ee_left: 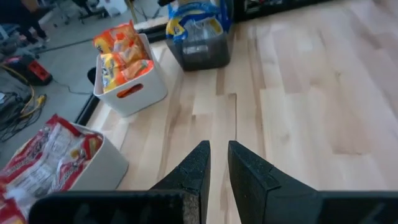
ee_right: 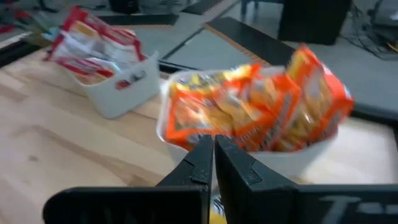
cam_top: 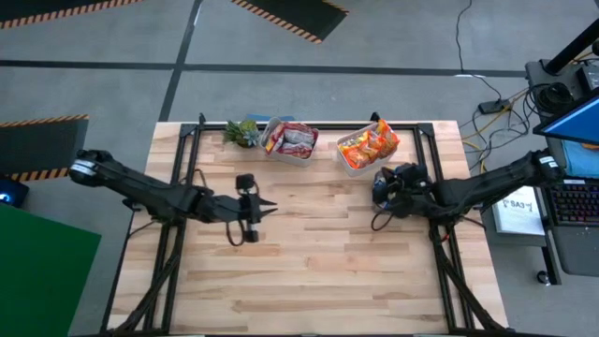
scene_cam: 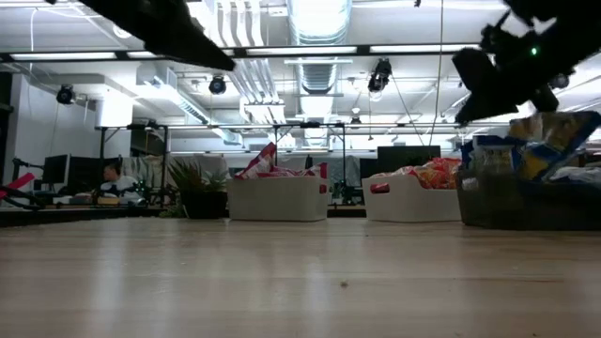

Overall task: Sort Maruchan noodles
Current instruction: Put the blue noodle pack into the black bin, then return to Home Position

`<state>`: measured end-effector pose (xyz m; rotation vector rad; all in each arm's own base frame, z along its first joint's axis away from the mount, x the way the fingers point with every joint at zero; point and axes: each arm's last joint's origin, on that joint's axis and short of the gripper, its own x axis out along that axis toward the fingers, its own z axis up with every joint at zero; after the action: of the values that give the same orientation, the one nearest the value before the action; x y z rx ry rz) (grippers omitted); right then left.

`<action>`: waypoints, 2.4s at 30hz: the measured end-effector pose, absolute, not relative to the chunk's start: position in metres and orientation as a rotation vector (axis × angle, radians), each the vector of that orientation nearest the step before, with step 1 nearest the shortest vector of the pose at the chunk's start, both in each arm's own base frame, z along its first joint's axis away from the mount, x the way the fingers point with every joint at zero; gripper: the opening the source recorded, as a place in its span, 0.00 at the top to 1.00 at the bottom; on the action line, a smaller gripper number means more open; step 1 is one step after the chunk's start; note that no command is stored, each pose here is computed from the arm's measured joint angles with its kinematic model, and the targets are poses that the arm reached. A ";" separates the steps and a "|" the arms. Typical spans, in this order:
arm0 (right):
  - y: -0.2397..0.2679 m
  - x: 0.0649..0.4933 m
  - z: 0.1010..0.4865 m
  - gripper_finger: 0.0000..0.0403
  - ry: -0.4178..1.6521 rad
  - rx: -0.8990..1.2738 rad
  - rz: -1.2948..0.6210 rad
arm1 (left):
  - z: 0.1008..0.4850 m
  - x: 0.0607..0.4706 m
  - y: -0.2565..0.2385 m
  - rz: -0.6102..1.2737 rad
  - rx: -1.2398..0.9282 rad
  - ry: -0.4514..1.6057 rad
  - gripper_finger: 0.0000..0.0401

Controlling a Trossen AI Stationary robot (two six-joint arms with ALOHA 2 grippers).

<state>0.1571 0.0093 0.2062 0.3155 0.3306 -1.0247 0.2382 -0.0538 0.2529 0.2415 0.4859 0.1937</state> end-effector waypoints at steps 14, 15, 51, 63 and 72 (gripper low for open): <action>0.016 0.144 0.211 0.98 0.311 0.294 -0.937 | 0.246 0.152 -0.030 0.203 0.053 0.159 0.90; 0.015 0.141 0.205 0.98 0.303 0.289 -0.958 | 0.248 0.149 -0.030 0.203 0.045 0.141 0.90; 0.019 0.151 0.245 0.98 0.282 0.189 -0.824 | 0.256 0.141 -0.027 0.200 0.087 0.073 0.90; 0.018 0.136 0.253 0.98 0.093 0.070 -0.502 | 0.261 0.125 -0.022 0.205 0.119 0.026 0.90; 0.010 0.102 0.237 0.98 -0.128 0.079 -0.406 | 0.242 0.118 -0.014 0.255 0.104 -0.007 0.90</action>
<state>0.1018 0.0104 0.2372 0.0791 -0.1282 -0.4060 0.1176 -0.0143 0.2423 0.1035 -0.0073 0.2551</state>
